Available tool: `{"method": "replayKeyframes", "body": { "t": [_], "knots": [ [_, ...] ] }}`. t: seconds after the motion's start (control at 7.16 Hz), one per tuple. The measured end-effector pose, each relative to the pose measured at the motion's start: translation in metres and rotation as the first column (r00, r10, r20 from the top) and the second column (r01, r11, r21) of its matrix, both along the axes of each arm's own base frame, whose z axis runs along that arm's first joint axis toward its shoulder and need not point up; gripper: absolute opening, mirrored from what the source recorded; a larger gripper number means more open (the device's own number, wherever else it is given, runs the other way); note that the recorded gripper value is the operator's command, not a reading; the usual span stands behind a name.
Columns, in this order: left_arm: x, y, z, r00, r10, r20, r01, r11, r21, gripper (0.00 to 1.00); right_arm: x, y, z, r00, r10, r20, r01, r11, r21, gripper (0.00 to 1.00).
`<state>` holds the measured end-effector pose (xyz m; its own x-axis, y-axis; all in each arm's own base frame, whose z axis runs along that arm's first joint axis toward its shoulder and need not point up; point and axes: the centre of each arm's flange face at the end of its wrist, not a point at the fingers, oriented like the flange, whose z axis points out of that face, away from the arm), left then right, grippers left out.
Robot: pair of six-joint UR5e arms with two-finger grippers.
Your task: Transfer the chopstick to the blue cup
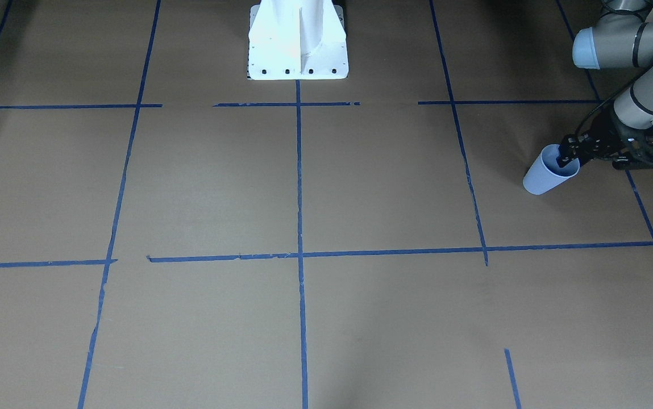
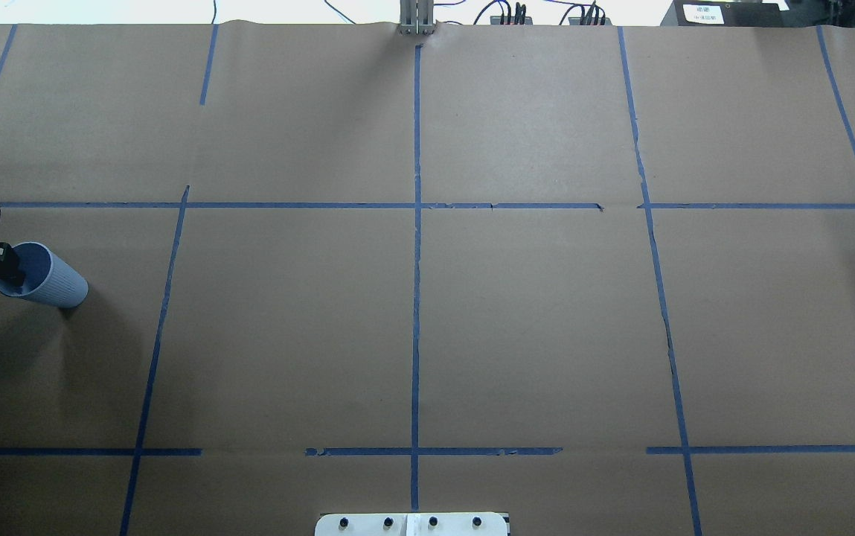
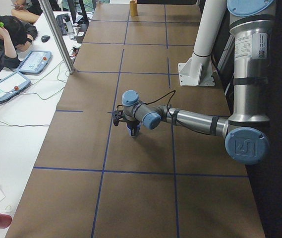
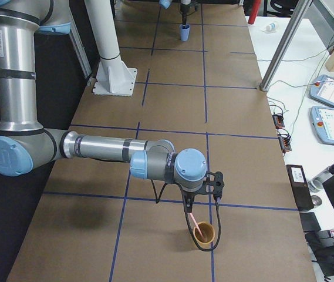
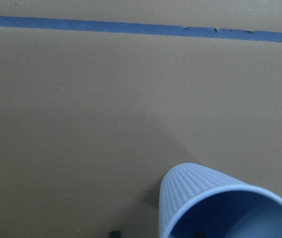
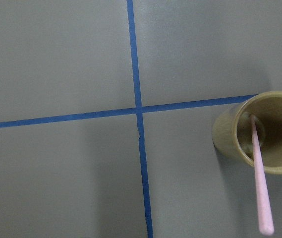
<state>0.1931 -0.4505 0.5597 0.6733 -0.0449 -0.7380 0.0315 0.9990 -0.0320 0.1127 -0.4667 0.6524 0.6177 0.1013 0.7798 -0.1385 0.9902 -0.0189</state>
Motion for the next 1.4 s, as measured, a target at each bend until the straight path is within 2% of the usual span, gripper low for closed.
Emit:
{"method": "replayKeyframes", "body": {
  "t": [0.28,0.56,0.7,0.98,1.26,1.4],
  "knots": [
    [-0.001,0.0,-0.009,1.0,-0.007,-0.002,0.007,1.0,0.015,0.0,0.0,0.001,-0.003,1.0,0.0,0.003,0.0,1.0,0.006,1.0],
    [-0.006,0.004,-0.061,1.0,-0.004,-0.021,0.005,1.0,0.017,0.0,-0.001,0.002,-0.01,1.0,0.001,0.003,-0.001,1.0,0.017,1.0],
    [-0.005,0.002,-0.106,1.0,-0.002,-0.016,0.002,1.0,-0.004,0.0,-0.001,0.004,-0.012,1.0,0.0,0.001,0.0,1.0,0.022,1.0],
    [0.024,-0.021,-0.237,1.0,-0.013,-0.009,0.012,0.998,-0.059,0.01,-0.002,0.004,-0.015,1.0,-0.001,0.003,0.0,1.0,0.031,1.0],
    [0.118,-0.013,-0.348,0.998,-0.036,-0.05,0.028,0.987,-0.158,0.01,-0.002,0.001,-0.019,1.0,0.003,0.002,-0.003,1.0,0.03,1.0],
    [0.183,-0.004,-0.389,0.996,-0.054,-0.07,0.042,0.985,-0.169,0.01,-0.003,-0.001,-0.021,1.0,0.013,0.003,-0.013,1.0,0.02,1.0]
  ]
}}
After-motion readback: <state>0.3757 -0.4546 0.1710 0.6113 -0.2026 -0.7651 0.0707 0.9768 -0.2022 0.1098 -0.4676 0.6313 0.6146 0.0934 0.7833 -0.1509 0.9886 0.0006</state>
